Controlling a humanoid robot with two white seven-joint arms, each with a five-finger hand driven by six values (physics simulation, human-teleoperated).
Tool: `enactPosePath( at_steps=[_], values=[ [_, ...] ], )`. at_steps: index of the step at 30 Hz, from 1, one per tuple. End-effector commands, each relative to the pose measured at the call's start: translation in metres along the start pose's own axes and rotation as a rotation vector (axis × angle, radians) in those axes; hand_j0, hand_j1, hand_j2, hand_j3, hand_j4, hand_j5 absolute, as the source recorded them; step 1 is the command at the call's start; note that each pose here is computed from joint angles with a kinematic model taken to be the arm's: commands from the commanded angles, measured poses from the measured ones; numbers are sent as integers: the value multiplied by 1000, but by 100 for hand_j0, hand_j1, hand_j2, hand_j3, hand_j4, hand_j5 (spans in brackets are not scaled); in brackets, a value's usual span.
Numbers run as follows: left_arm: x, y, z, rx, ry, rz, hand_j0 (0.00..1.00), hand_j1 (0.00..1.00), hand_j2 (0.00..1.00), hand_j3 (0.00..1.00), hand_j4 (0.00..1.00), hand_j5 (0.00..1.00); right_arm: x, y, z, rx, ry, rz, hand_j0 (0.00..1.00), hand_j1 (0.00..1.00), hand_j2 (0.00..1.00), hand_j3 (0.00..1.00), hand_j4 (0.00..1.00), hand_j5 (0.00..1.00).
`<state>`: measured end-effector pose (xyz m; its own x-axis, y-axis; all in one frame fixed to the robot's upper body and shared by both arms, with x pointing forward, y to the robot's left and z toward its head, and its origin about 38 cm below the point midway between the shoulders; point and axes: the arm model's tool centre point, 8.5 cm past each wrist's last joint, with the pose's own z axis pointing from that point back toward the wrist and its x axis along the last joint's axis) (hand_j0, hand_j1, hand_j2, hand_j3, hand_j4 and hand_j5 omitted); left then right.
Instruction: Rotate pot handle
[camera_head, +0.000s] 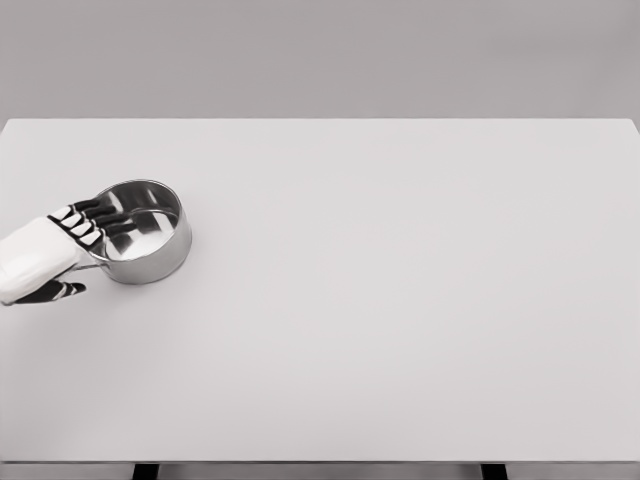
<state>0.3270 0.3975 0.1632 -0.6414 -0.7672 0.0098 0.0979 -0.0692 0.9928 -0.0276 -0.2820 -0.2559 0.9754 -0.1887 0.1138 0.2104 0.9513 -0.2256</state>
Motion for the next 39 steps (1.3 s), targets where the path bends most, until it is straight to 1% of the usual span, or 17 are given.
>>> enactPosePath(
  at_steps=[1,9,10,14,16,19,22,24,28,35,36,37,39],
  values=[
    [-2,3,1,5,3,-1,100,100,100,100,100,100,0,0,0,0,0,-1,100,100,100,100,100,100],
    [-6,4,4,-3,13,-10,100,100,100,100,100,100,0,0,0,0,0,-1,100,100,100,100,100,100],
    [-13,6,8,0,37,-13,100,100,100,100,100,100,0,0,0,0,0,-1,100,100,100,100,100,100],
    [-15,5,9,-3,43,-13,100,100,100,100,100,100,0,0,0,0,0,-1,100,100,100,100,100,100],
    [-20,6,12,-3,58,-14,100,100,100,100,100,100,0,0,0,0,0,-1,100,100,100,100,100,100],
    [-20,6,12,-4,58,-15,100,100,100,100,100,100,0,0,0,0,0,-1,100,100,100,100,100,100],
    [-22,9,14,1,66,-23,100,100,100,100,100,100,0,0,0,0,0,-1,100,100,100,100,100,100],
    [-27,7,16,-9,80,-20,100,100,100,100,100,100,0,0,0,0,0,-1,100,100,100,100,100,100],
    [-33,8,20,-8,102,-23,100,100,100,100,100,100,0,0,0,0,0,-1,100,100,100,100,100,100],
    [-36,8,21,-13,110,-28,100,100,100,100,100,100,0,0,0,0,0,-1,100,100,100,100,100,100],
    [-37,9,21,-10,113,-31,100,100,100,100,100,100,0,0,0,0,0,-1,100,100,100,100,100,100],
    [-43,7,25,-17,134,-28,100,100,100,100,100,100,0,0,0,0,0,-1,100,100,100,100,100,100],
    [-45,6,26,-21,141,-26,100,100,100,100,100,100,0,0,0,0,0,-1,100,100,100,100,100,100]
  ],
)
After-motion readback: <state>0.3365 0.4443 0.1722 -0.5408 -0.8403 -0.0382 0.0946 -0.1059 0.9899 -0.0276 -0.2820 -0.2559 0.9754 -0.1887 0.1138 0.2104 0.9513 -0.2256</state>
